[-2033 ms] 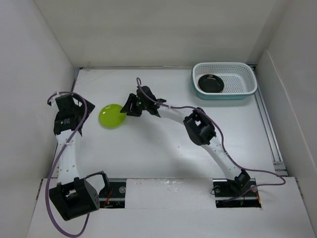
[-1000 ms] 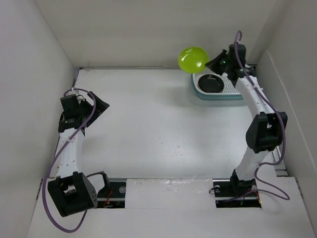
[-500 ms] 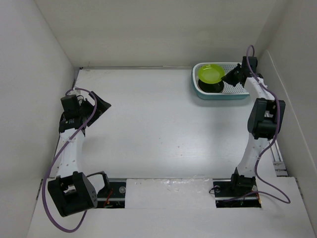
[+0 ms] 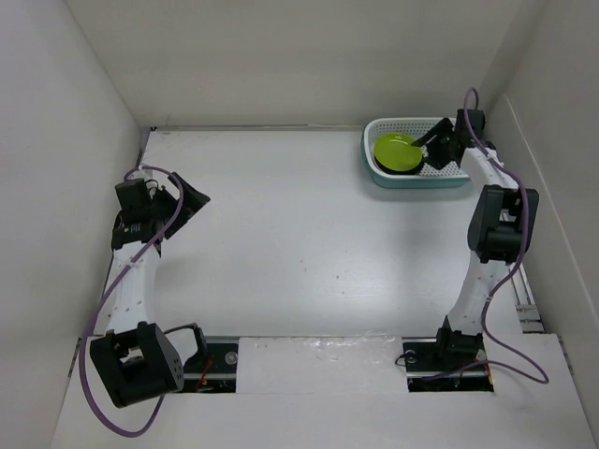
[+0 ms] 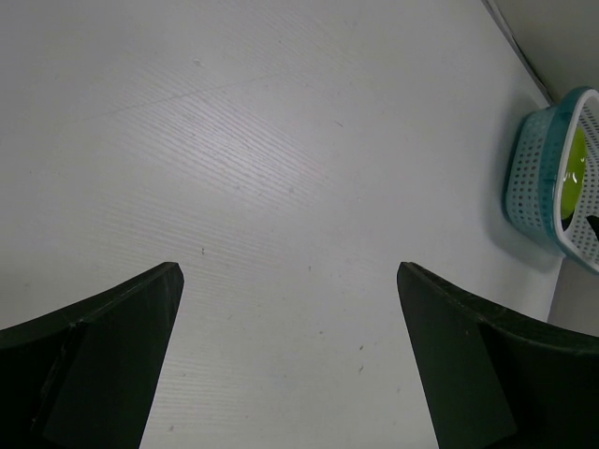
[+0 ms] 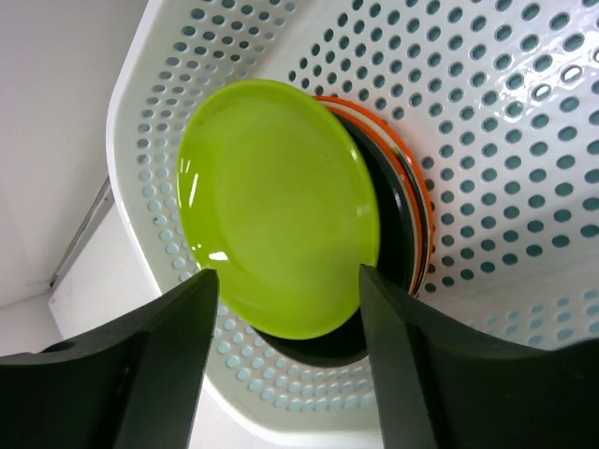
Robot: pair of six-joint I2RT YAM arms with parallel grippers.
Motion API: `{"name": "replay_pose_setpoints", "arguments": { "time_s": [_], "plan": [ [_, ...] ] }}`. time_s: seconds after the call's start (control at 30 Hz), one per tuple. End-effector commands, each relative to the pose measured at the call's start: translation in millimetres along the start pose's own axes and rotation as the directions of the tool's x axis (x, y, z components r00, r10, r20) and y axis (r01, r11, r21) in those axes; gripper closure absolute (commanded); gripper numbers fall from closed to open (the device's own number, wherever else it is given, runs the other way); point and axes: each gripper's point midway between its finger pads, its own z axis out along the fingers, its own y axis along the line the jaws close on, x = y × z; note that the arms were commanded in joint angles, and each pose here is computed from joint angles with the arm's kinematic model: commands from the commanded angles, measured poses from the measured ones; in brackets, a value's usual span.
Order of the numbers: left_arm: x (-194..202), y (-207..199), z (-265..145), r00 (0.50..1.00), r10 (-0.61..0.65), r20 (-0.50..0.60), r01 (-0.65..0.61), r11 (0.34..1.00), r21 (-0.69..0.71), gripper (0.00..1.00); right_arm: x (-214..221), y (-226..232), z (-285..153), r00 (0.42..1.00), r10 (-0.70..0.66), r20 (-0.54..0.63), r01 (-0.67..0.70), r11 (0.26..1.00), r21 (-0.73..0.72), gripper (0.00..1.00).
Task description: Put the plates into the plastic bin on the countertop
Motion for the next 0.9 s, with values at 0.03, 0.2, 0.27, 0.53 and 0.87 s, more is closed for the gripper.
{"name": "replay_pose_setpoints", "arguments": {
  "time_s": [0.03, 0.2, 0.27, 0.53, 0.87],
  "plan": [
    [-4.0, -4.4, -0.1, 1.000, 0.027, 0.016, -0.027, 0.999, 0.024, 0.00, -33.8, 46.2, -44.0, 0.992, -0.029, 0.120, 0.042, 0.994, -0.103, 0.26],
    [-4.9, -3.1, 0.2, 0.999, 0.027, 0.021, -0.027, 1.000, 0.016, 0.00, -34.9, 78.7, -88.8, 0.981, -0.053, 0.189, 0.076, 0.990, -0.120, 0.00],
    [-5.0, 1.1, 0.3, 0.999, 0.023, 0.025, -0.023, 1.000, -0.007, 0.00, -37.8, 88.8, -115.4, 0.969, -0.079, 0.235, 0.105, 0.989, -0.103, 0.00],
    [-50.5, -14.9, -25.9, 0.987, 0.033, 0.160, -0.023, 0.997, -0.068, 0.00, 35.4, 92.7, -210.7, 0.929, -0.279, 0.245, 0.285, 0.958, 0.009, 0.00],
    [-72.3, -59.2, -104.5, 0.945, 0.088, 0.316, -0.090, 0.996, -0.009, 0.00, 78.1, 81.0, -393.6, 0.841, -0.338, 0.423, 0.410, 0.908, -0.089, 0.00]
  ]
}}
